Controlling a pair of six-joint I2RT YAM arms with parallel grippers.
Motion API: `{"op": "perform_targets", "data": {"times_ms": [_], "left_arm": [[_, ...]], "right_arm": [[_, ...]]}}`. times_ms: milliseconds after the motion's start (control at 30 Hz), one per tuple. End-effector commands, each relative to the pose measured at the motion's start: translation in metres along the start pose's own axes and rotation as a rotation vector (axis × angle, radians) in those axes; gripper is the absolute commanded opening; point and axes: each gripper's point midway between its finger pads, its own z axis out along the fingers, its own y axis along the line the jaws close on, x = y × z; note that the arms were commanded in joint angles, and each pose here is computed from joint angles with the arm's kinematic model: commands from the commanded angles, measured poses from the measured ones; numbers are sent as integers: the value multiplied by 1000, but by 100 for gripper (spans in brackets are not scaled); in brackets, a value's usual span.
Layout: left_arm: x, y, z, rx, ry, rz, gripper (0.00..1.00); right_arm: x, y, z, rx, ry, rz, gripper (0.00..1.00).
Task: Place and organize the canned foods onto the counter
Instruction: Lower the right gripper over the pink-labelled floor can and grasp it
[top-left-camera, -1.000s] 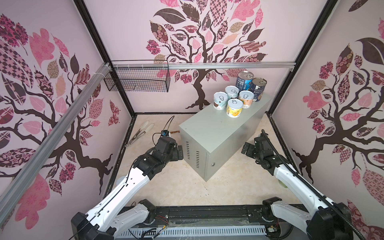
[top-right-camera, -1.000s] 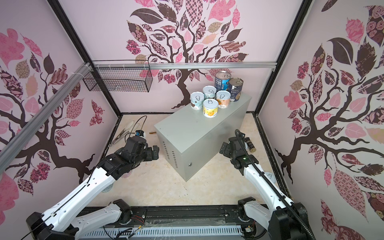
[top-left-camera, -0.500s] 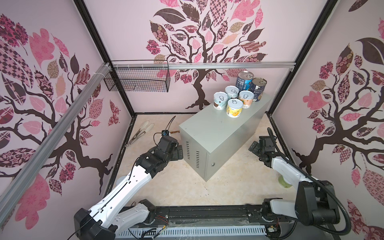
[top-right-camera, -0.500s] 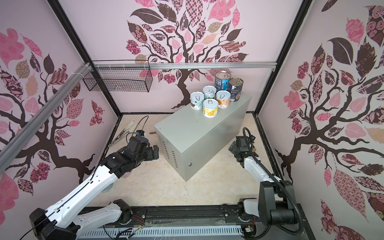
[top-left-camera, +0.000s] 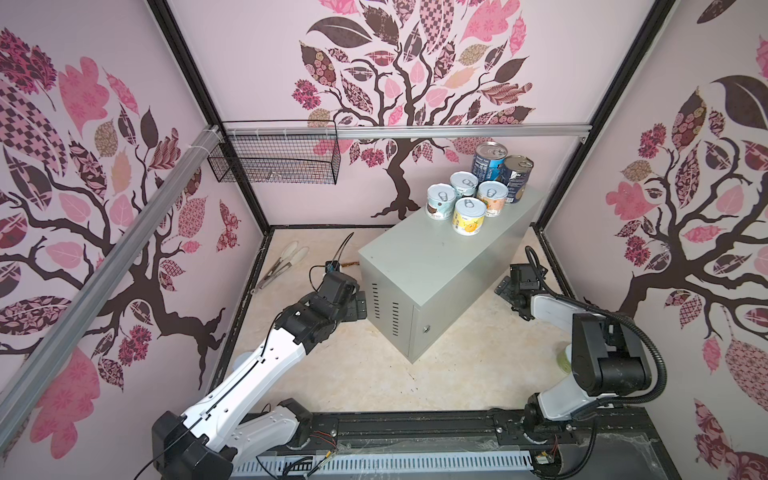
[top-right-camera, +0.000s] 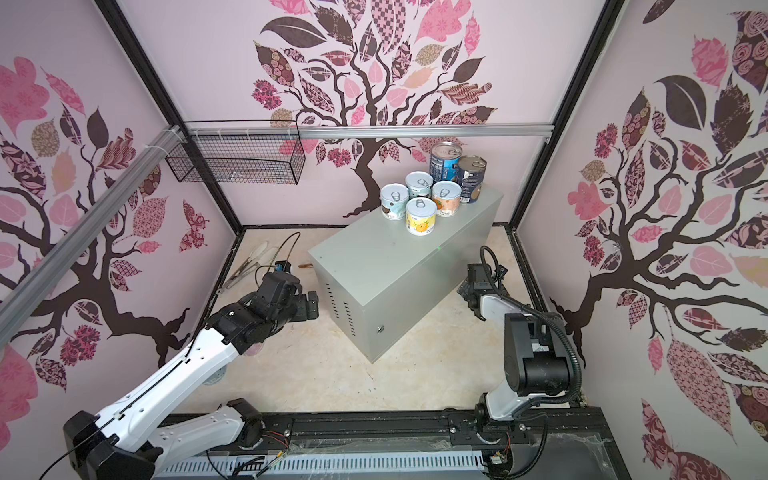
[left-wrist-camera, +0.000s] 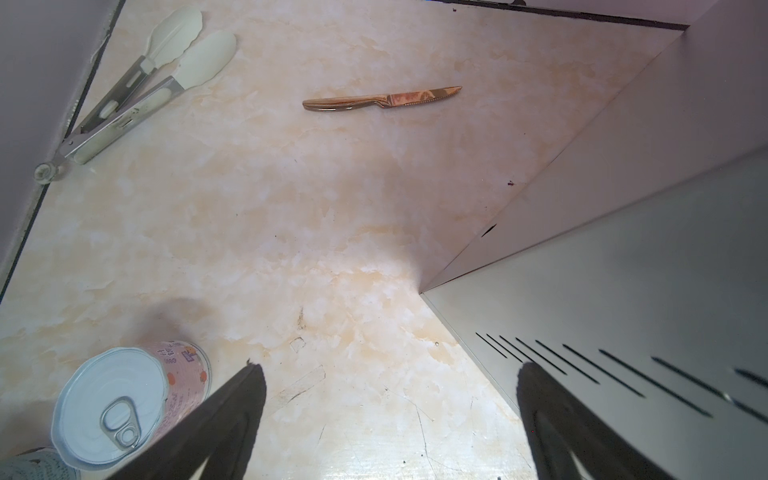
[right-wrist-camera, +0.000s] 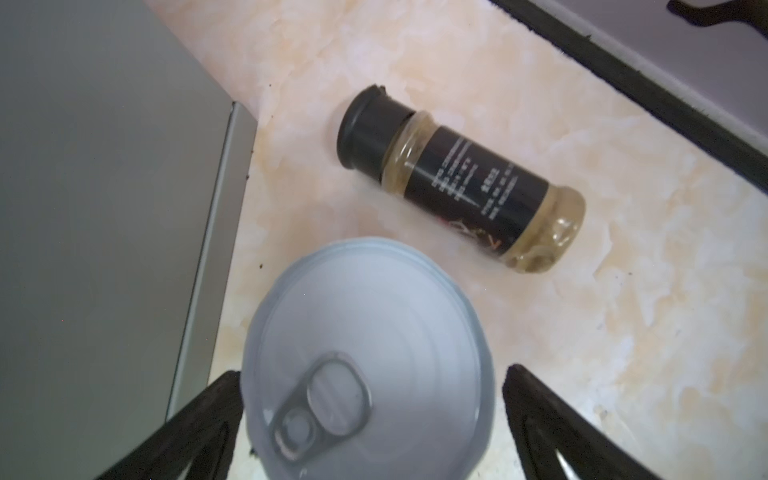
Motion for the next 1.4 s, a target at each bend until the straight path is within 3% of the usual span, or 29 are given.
{"op": "perform_targets", "data": {"times_ms": [0, 367, 800, 1100, 1367], "left_arm": [[6, 4, 4, -17, 12, 2, 98], [7, 7, 5, -28, 12, 7, 98], [6, 6, 5, -27, 11, 8, 98], [6, 7, 3, -22, 4, 4, 98], [2, 9, -2, -22, -20, 1, 98]], "right_arm": [[-14, 1, 11, 26, -16, 31, 100], [-15, 9, 42, 29, 82, 55, 100], [-5, 15, 51, 15, 150, 8, 99], [6, 13, 47, 3, 191, -25, 91], [15, 11, 40, -17, 224, -54, 72]]}}
